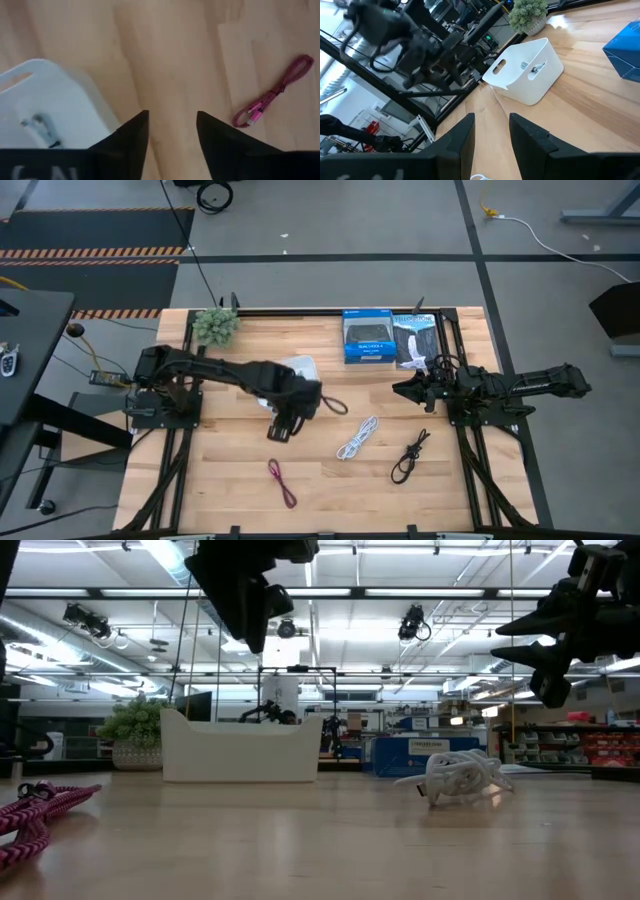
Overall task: Pick and place USB-C Cables
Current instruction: Put the pink cable charger into the white bin
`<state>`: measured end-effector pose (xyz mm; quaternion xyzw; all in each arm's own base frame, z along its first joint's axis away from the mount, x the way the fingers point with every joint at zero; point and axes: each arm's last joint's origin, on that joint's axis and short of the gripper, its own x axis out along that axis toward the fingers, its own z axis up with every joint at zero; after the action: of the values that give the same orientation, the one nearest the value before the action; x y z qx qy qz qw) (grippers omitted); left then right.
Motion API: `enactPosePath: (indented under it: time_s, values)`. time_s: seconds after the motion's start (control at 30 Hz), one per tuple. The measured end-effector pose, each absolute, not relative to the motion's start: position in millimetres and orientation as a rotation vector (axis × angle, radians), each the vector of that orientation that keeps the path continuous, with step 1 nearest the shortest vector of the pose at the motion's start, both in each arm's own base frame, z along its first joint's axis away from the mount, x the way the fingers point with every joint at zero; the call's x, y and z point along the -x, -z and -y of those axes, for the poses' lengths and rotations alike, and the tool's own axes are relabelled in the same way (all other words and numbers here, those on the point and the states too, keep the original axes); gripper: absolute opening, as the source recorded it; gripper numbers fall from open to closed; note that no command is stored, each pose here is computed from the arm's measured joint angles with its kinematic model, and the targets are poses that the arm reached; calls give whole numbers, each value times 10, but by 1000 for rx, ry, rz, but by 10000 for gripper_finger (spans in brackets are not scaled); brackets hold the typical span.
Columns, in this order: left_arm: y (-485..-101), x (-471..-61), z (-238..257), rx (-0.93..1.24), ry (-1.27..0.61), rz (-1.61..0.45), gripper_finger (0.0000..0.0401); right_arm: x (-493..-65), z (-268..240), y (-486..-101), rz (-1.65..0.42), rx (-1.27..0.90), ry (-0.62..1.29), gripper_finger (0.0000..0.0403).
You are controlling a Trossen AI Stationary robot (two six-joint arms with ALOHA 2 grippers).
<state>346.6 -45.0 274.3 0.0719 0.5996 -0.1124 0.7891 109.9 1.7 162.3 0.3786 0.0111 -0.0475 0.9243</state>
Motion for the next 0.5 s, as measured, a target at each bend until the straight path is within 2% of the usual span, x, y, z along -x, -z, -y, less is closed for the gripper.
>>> enactPosePath:
  time_s: [0.2,0.5]
  values:
    - [-2636,-3489,715,-221,314,-1304,219,-1099,-17,-1623,-23,-777,97,128]
    - [-2529,-3466,1192,-395,493,-1255,200,-1099,-17,-1625,-21,-777,97,128]
